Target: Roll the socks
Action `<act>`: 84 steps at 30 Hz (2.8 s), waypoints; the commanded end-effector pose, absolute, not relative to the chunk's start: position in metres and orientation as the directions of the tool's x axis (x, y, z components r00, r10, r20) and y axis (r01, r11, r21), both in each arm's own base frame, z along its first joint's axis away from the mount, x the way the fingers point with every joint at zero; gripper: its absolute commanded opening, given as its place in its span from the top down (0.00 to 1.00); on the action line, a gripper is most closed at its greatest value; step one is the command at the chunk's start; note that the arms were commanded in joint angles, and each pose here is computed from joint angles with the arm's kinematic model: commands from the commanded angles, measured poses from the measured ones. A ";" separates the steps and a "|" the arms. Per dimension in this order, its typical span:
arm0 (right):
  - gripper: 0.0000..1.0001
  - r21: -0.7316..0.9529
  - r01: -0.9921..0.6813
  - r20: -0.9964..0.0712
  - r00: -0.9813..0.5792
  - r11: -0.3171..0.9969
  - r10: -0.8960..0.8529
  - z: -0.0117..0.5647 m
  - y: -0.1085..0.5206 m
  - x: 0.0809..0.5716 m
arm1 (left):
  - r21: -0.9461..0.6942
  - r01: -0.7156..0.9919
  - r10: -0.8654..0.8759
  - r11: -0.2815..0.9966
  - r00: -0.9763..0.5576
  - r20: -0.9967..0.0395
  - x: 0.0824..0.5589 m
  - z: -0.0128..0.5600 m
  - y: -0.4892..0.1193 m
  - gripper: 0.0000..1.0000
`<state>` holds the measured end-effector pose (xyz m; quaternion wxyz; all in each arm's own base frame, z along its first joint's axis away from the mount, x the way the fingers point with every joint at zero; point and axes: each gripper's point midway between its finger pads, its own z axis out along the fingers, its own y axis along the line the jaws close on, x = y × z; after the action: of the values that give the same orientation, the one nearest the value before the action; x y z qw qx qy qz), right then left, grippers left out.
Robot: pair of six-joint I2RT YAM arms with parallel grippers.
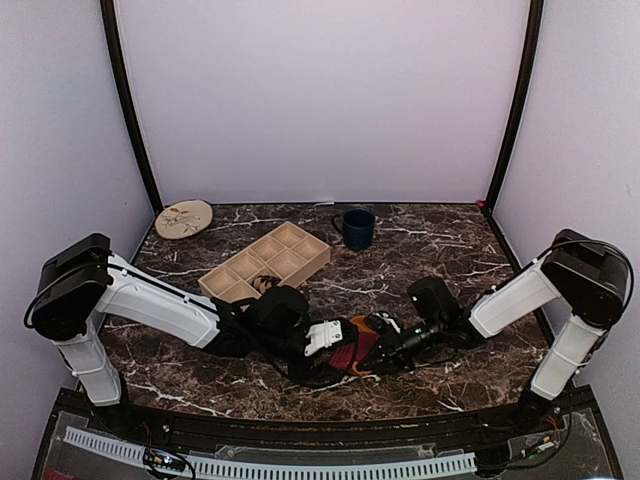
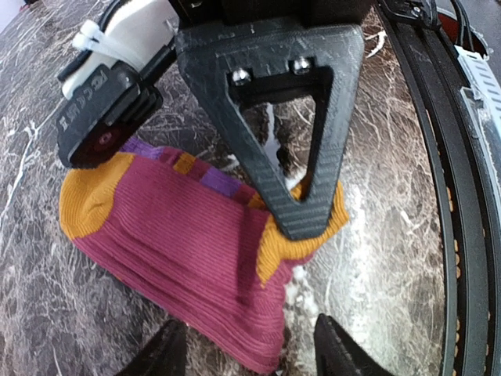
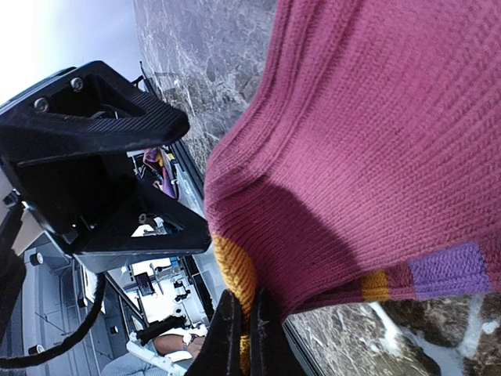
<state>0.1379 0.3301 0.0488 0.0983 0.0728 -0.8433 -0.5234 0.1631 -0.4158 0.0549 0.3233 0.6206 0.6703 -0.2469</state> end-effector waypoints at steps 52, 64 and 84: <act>0.73 0.815 -0.155 -0.010 -0.967 0.559 -0.253 0.046 0.300 0.148 | -0.220 0.970 0.779 -0.108 -0.055 -0.625 0.121 0.027 -0.444 1.00; 0.62 0.728 -0.247 -0.165 -0.969 0.640 -0.185 0.039 0.267 0.148 | -0.398 0.917 0.804 -0.039 -0.208 -0.557 0.117 0.014 -0.435 1.00; 0.61 0.347 -0.581 -0.595 -0.743 0.736 -0.306 0.063 0.245 0.147 | -0.737 0.663 0.791 0.132 -0.519 -0.325 0.143 0.013 -0.442 1.00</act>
<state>0.1356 0.2544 0.0559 -0.1964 0.2452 -0.8996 -0.3033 0.1497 -0.4572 0.0250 -0.0062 0.5276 0.7199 -0.4509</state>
